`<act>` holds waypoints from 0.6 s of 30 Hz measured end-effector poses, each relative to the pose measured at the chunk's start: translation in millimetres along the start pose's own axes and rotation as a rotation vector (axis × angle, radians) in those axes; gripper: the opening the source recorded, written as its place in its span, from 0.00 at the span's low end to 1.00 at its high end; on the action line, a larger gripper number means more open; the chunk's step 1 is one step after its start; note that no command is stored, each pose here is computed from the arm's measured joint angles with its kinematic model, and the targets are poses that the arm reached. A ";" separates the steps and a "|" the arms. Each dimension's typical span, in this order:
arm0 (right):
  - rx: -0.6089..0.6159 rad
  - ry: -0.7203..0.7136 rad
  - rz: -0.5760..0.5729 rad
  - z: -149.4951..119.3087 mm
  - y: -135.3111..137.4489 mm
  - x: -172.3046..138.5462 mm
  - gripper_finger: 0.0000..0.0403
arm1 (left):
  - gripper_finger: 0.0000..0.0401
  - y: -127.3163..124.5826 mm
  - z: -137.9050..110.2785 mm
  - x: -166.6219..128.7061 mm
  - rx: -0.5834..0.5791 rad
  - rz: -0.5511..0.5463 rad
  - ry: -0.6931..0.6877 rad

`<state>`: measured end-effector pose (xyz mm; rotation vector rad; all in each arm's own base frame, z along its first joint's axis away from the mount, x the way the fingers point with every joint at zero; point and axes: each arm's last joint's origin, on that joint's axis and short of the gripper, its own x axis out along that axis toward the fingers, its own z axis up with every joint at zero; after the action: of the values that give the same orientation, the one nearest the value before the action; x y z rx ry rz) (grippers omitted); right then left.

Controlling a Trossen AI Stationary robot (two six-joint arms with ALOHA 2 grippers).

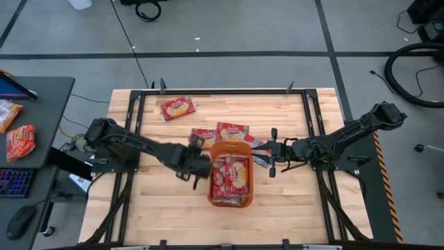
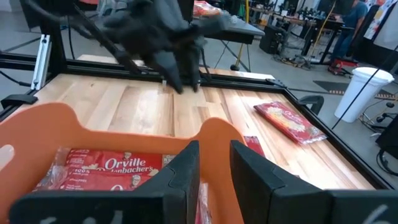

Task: Sort popcorn bags into baskets
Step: Put the red popcorn bag into the orange bin

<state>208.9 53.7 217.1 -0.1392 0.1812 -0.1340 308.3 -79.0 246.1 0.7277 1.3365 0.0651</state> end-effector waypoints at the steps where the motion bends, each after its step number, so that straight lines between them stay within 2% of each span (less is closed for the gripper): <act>1: 0.004 0.000 0.000 0.0 0.0 0.0 0.23 | 0.32 1.7 -5.7 6.3 -0.018 -0.004 0.024; 5: 0.007 0.000 0.001 0.0 0.0 0.0 0.23 | 0.32 3.5 -30.1 35.5 -0.038 -0.015 0.106; 11: 0.007 0.000 0.001 0.0 0.0 0.0 0.23 | 0.32 11.2 -66.2 72.0 -0.089 0.004 0.083; 14: 0.007 0.000 0.000 0.0 0.0 0.0 0.23 | 0.32 18.4 -88.6 87.2 -0.147 -0.005 0.073; 18: 0.007 0.000 0.001 0.0 0.0 0.0 0.23 | 0.32 30.5 -120.0 108.3 -0.292 0.031 0.100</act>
<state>208.9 53.7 217.1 -0.1325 0.1808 -0.1341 240.4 45.7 162.9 0.5023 1.3747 0.3181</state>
